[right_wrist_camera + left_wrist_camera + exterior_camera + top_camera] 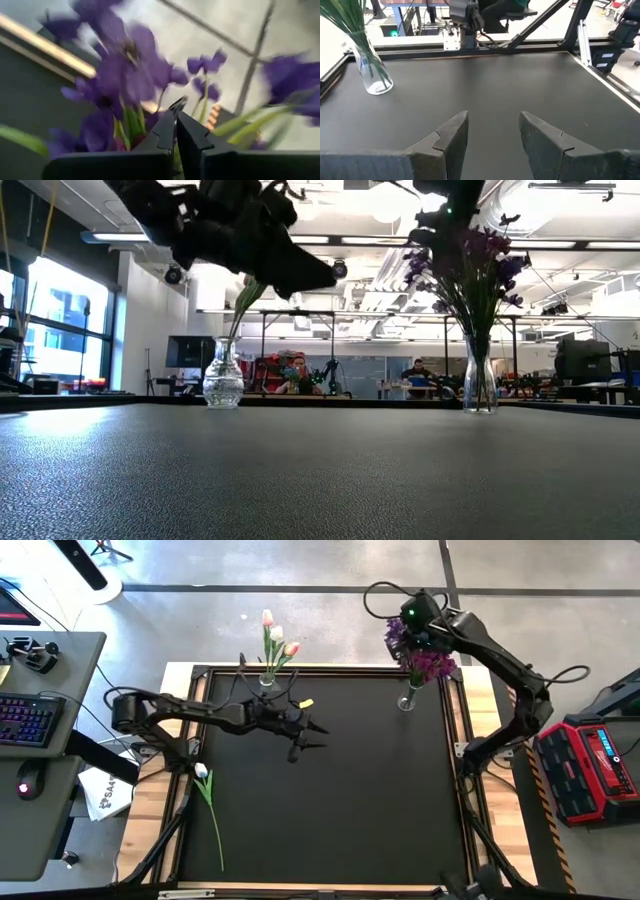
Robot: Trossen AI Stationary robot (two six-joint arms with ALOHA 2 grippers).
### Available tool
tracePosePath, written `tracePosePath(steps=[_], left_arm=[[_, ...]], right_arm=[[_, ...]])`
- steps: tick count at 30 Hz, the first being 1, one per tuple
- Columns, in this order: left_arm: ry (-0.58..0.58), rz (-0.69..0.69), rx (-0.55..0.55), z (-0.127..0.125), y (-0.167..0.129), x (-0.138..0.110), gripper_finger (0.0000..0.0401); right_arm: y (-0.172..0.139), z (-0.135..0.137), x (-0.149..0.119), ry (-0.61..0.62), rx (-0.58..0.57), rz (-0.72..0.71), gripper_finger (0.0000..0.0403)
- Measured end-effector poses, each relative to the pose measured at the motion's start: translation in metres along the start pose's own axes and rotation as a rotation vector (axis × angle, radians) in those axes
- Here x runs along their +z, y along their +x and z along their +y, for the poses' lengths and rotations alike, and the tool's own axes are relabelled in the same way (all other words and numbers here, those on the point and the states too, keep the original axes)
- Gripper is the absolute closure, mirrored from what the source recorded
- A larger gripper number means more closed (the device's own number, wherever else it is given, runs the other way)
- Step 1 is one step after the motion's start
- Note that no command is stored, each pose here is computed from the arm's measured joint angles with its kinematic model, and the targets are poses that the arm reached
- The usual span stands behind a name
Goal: Sort flowers into vase by color
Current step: Put the pink flowers into the right transparent vase, then put the white tulip into the left transparent vase
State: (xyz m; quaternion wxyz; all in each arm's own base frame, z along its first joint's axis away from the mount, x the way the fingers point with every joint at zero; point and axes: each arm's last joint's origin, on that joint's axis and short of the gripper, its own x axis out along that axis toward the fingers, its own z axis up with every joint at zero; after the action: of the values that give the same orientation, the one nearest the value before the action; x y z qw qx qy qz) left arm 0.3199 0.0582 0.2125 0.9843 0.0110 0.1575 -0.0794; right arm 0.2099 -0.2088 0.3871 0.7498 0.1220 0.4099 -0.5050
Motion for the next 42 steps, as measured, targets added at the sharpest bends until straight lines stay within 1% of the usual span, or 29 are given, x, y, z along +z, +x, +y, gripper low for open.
tracePosePath(steps=[2,5,8,11,13,14,17,19,21,24,27,29,30,32,33,34,36,39,41,42], left_arm=[[0.002,-0.006,0.003,-0.002,-0.007,0.007,0.0236],[0.006,-0.004,0.016,-0.008,-0.02,0.017,0.0236],[0.065,-0.025,-0.013,-0.021,-0.03,0.028,0.0236],[0.127,-0.073,-0.039,-0.036,-0.038,0.04,0.0236],[0.171,-0.079,-0.019,-0.045,-0.045,0.046,0.0236],[0.191,-0.074,0.004,-0.049,-0.048,0.049,0.0236],[0.258,0.0,0.115,-0.065,-0.066,0.061,0.0236],[0.282,0.058,0.201,-0.074,-0.081,0.074,0.0236],[0.272,0.131,0.264,-0.084,-0.094,0.081,0.0236],[0.173,0.221,0.333,-0.097,-0.107,0.088,0.0236],[0.074,0.32,0.335,-0.111,-0.116,0.096,0.0236],[0.001,0.422,0.347,-0.12,-0.118,0.096,0.0236],[-0.039,0.472,0.361,-0.124,-0.117,0.095,0.0236],[-0.127,0.59,0.407,-0.131,-0.116,0.09,0.0236],[-0.179,0.646,0.44,-0.134,-0.115,0.085,0.0236],[-0.241,0.702,0.475,-0.137,-0.114,0.079,0.0236],[-0.402,0.839,0.541,-0.145,-0.111,0.064,0.0236],[-0.643,1.043,0.634,-0.162,-0.109,0.041,0.0236],[-0.769,1.129,0.746,-0.176,-0.108,0.027,0.0236],[-0.824,1.146,0.804,-0.183,-0.108,0.02,0.0236]], right_arm=[[-0.011,0.0,0.004,0.001,-0.03,-0.045,0.0397],[-0.042,-0.004,0.008,0.013,-0.029,-0.136,0.0396],[-0.075,-0.011,0.007,0.041,0.007,-0.222,0.0395],[-0.11,-0.018,-0.003,0.089,0.06,-0.316,0.0386],[-0.129,-0.02,-0.012,0.131,0.113,-0.362,0.0374],[-0.134,-0.017,-0.017,0.126,0.156,-0.37,0.0365],[-0.142,0.001,-0.032,0.063,0.323,-0.383,0.0338],[-0.142,0.021,-0.042,-0.031,0.428,-0.408,0.0322],[-0.14,0.045,-0.053,-0.149,0.506,-0.472,0.0309],[-0.126,0.082,-0.071,-0.267,0.596,-0.61,0.0297],[-0.104,0.123,-0.098,-0.348,0.734,-0.722,0.0295],[-0.088,0.146,-0.12,-0.389,0.83,-0.782,0.0295],[-0.081,0.154,-0.13,-0.399,0.856,-0.804,0.0295],[-0.063,0.168,-0.149,-0.402,0.865,-0.839,0.0295],[-0.053,0.174,-0.159,-0.394,0.852,-0.845,0.0295],[-0.042,0.179,-0.17,-0.386,0.835,-0.845,0.0295],[-0.024,0.186,-0.187,-0.362,0.812,-0.859,0.0295],[-0.008,0.19,-0.201,-0.321,0.787,-0.899,0.0295],[0.0,0.191,-0.207,-0.317,0.771,-0.898,0.0295],[0.002,0.192,-0.207,-0.318,0.766,-0.896,0.0295]])
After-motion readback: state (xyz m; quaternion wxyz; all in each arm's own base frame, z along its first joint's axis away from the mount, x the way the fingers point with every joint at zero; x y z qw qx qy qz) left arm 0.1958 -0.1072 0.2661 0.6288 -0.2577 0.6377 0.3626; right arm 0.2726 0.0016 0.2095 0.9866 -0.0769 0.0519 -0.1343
